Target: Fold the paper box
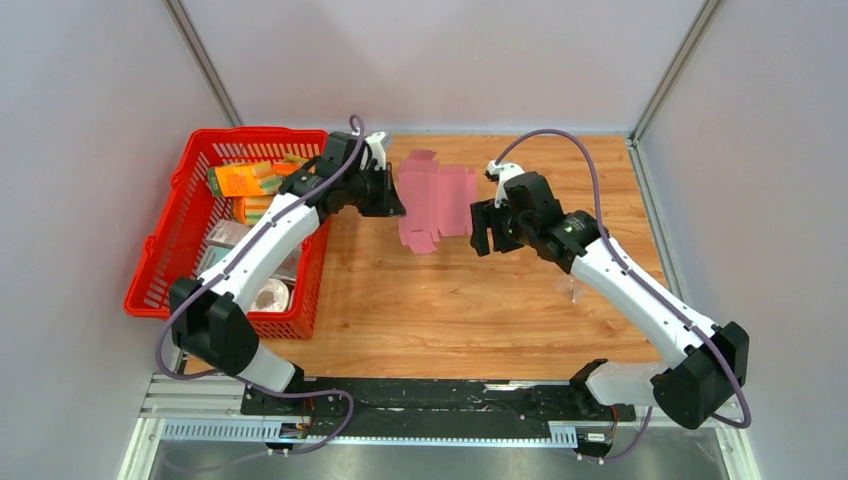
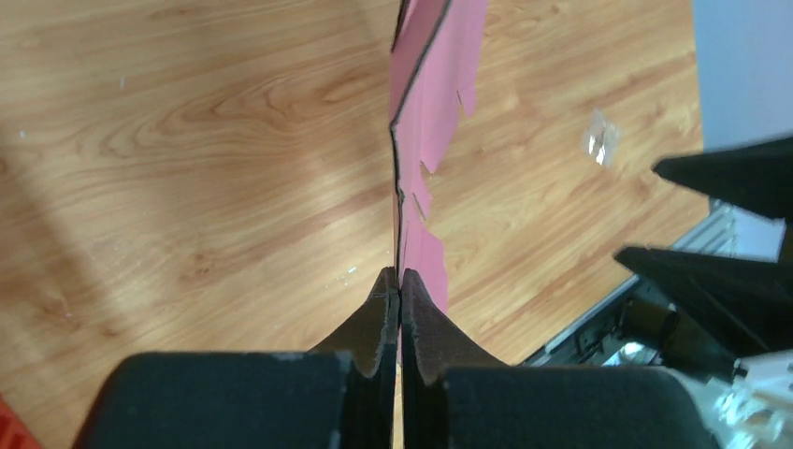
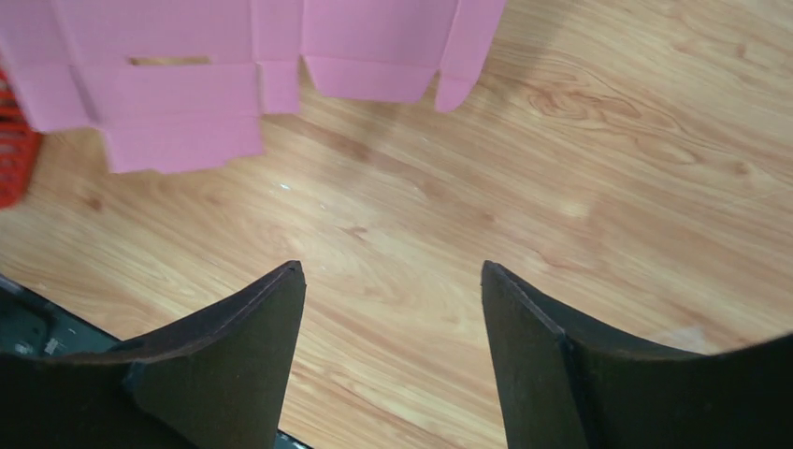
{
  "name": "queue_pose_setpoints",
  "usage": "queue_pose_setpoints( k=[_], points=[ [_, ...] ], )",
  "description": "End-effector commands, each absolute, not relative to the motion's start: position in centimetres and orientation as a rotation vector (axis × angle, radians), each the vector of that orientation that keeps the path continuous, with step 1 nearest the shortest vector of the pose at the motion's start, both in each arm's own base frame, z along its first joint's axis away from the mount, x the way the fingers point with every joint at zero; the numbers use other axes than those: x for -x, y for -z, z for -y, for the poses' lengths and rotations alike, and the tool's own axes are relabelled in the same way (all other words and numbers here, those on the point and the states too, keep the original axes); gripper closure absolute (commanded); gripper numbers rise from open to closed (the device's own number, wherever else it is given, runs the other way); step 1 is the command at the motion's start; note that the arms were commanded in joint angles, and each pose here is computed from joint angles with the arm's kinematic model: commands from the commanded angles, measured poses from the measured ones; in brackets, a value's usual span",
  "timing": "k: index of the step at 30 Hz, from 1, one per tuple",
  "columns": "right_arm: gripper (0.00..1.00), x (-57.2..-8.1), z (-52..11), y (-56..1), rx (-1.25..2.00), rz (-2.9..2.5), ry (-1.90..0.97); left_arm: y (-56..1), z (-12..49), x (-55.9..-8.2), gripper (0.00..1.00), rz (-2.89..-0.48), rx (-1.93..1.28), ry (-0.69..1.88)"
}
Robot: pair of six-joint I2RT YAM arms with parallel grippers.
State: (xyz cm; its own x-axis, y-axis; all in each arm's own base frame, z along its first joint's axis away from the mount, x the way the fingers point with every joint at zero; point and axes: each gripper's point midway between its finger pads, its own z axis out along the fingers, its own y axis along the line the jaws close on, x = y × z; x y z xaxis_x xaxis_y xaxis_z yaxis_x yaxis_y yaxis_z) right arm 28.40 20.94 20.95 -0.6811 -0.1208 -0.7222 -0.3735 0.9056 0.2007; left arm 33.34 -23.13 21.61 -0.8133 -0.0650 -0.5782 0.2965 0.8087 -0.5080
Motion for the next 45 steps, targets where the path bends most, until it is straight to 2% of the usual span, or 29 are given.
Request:
queue_pose_setpoints(
  k=[1,5,9,15,24,32,38,39,41,42,44,45],
  points=[
    [0.29,-29.1,-20.0,-23.0,0.615,-2.203,-0.428,-21.4,21.4,-31.6,1.00,-2.493,-0.433,0.625],
    [0.29,-29.9,-21.0,-24.6,0.691,-2.089,-0.475,-21.9,21.2,-31.9,1.00,-2.510,-0.569,0.571],
    [0.30,-30.3,-20.9,-25.7,0.687,-2.055,-0.497,-21.1,23.0,-30.5,1.00,-2.440,-0.690,0.722],
    [0.24,-32.3,-20.5,-26.2,0.668,-2.029,-0.427,-22.6,24.7,-28.1,1.00,-2.344,-0.828,0.820],
    [0.24,-32.6,-25.0,-28.7,0.944,-1.827,-0.764,-22.8,26.2,-26.0,1.00,-2.279,-0.927,0.896],
    [0.28,-32.6,-26.2,-28.4,1.015,-1.766,-0.846,-23.1,26.6,-25.1,1.00,-2.249,-0.970,0.923],
    [0.47,-32.7,-26.9,-27.3,1.026,-1.800,-0.915,-23.5,27.1,-24.6,1.00,-2.216,-0.989,0.975],
    [0.55,-32.7,-26.9,-27.2,1.019,-1.807,-0.912,-23.4,27.1,-24.6,1.00,-2.216,-0.992,0.974],
    [0.63,-33.1,-26.8,-27.3,0.987,-1.819,-0.906,-23.3,26.9,-24.6,1.00,-2.214,-0.996,0.958],
    [0.74,-33.1,-26.7,-27.4,0.966,-1.826,-0.904,-23.1,26.8,-24.8,1.00,-2.219,-0.993,0.944],
    [0.87,-32.9,-26.7,-27.5,0.952,-1.825,-0.912,-23.1,26.7,-25.0,1.00,-2.231,-0.988,0.929],
    [0.98,-32.8,-26.5,-27.3,0.920,-1.837,-0.913,-23.1,26.6,-25.1,0.99,-2.234,-0.984,0.918]
  ],
)
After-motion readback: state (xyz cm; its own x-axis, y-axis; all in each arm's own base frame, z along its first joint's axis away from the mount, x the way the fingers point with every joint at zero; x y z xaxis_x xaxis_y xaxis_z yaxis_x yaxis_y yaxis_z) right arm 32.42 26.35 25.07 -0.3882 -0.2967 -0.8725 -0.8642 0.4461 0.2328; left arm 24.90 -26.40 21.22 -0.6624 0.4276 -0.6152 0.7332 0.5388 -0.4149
